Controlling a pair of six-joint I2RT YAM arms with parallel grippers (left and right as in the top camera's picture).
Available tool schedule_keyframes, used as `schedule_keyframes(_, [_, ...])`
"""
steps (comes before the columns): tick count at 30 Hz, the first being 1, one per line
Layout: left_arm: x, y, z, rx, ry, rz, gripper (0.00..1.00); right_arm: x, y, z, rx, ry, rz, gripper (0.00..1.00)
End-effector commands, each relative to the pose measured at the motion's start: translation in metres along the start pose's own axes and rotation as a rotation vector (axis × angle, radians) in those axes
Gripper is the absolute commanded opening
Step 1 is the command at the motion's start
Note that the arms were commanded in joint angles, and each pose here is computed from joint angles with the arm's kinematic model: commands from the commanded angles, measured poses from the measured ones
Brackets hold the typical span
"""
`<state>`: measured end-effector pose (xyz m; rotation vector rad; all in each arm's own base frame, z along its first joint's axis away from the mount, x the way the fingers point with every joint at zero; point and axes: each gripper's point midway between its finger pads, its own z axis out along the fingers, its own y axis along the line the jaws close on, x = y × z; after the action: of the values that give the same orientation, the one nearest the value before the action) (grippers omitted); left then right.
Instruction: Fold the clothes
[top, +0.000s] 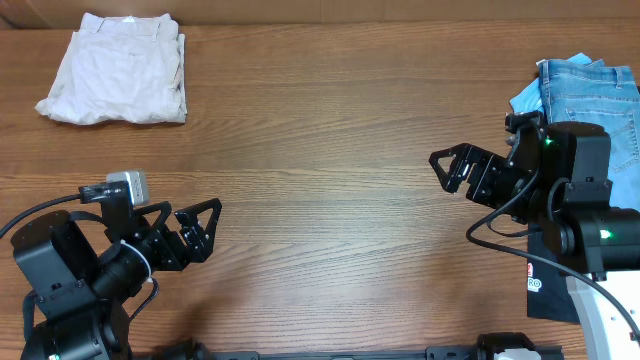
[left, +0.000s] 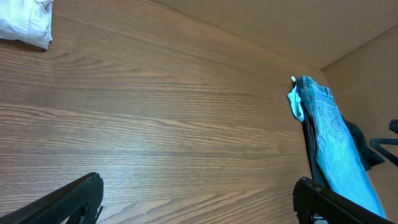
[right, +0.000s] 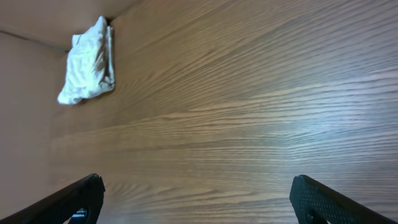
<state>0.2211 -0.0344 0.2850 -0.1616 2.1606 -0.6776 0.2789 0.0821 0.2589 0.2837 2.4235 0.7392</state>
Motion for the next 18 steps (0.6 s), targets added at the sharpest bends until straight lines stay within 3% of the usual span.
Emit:
schedule_keyframes(1, [0.001, -0.004, 0.001, 0.02, 0.004, -0.005, 1.0, -0.007, -0.006, -0.01, 0.055, -0.069, -0.025, 1.0])
schedule_keyframes(8, [0.001, -0.004, 0.001, 0.02, 0.004, -0.005, 1.0, -0.005, -0.016, -0.047, 0.119, -0.254, -0.064, 1.0])
schedule_keyframes(13, [0.001, -0.004, 0.001, 0.02, 0.004, -0.005, 1.0, -0.006, -0.018, -0.075, 0.104, -0.472, -0.116, 1.0])
schedule_keyframes(18, [0.001, -0.004, 0.001, 0.02, 0.004, -0.005, 1.0, 0.001, -0.03, -0.079, 0.092, -0.606, -0.139, 1.0])
